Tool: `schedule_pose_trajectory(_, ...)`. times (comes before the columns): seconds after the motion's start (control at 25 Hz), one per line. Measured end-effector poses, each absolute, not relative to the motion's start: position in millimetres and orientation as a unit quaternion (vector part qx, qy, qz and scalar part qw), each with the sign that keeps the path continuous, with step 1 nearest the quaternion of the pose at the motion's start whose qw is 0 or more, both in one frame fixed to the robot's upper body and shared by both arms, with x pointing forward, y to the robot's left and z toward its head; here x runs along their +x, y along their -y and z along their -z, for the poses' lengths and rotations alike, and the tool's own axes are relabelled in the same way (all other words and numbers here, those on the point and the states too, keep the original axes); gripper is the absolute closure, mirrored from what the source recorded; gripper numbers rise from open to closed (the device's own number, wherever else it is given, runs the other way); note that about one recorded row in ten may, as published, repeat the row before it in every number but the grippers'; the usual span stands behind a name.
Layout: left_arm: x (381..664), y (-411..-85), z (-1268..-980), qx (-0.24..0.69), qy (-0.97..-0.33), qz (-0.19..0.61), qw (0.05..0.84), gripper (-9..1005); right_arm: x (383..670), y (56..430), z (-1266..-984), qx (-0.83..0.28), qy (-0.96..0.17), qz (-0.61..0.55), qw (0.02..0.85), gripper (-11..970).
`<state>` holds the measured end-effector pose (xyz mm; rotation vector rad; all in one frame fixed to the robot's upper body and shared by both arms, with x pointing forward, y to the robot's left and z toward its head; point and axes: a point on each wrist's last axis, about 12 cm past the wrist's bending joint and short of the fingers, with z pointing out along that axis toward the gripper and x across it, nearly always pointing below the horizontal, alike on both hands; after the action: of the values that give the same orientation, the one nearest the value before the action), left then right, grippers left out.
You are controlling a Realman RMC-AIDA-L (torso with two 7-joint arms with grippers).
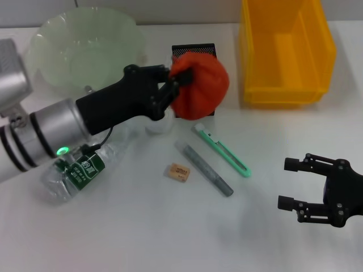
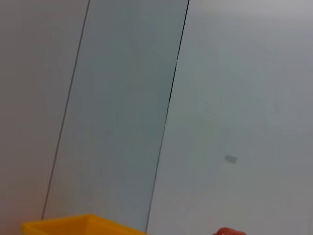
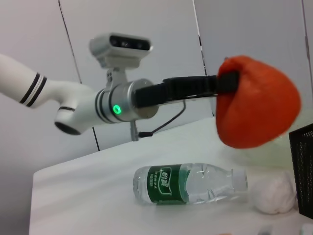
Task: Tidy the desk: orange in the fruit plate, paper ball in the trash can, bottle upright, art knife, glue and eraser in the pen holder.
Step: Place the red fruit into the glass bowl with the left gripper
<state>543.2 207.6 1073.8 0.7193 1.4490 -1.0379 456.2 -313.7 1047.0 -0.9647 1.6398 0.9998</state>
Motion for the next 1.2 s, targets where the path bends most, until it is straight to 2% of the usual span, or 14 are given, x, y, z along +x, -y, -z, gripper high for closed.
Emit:
schedule_pose_trajectory(0.16,532,-216,-1073,0.315,-0.594,0.433,0.601,926,458,312,-1047,-0.396,-0.67,-0.409,0.477,151)
schedule_pose_trajectory(0.44,532,-221,-1075,0.301,-0.586,0.424,0.622,915,459,311,-1048,-0.397,-0.668,-0.411,0.477,151)
schedule_pose_trajectory(0.56,544,-238,-1067,0.225,-0.616,0.369,0.658,910,458,311,-1048,-0.396,-0.668,-0.412,0.477,151)
schedule_pose_trajectory(0.72,549,-242,-1064,0.205,-0.626,0.346,0.668,903,458,310,-1048,-0.396,-0.667,-0.413,0.477,151)
schedule_pose_trajectory(0.76,565,-247,-1060,0.176,-0.655,0.286,0.677,902,458,310,-1048,-0.397,-0.667,-0.413,0.477,151)
schedule_pose_trajectory(0.84,565,-247,-1060,0.176,-0.655,0.286,0.677,899,459,310,-1048,-0.397,-0.667,-0.413,0.477,151)
schedule_pose_trajectory(0.88,579,-249,-1058,0.155,-0.678,0.248,0.675,897,459,310,-1048,-0.397,-0.666,-0.413,0.477,151)
schedule_pose_trajectory(0.96,579,-249,-1058,0.155,-0.678,0.248,0.675,894,459,310,-1048,-0.397,-0.666,-0.413,0.477,151)
schedule_pose_trajectory(1.04,595,-249,-1059,0.149,-0.698,0.209,0.669,890,459,310,-1048,-0.398,-0.666,-0.413,0.477,151)
schedule_pose_trajectory(1.2,595,-249,-1059,0.149,-0.698,0.209,0.669,884,460,310,-1048,-0.398,-0.666,-0.413,0.477,151)
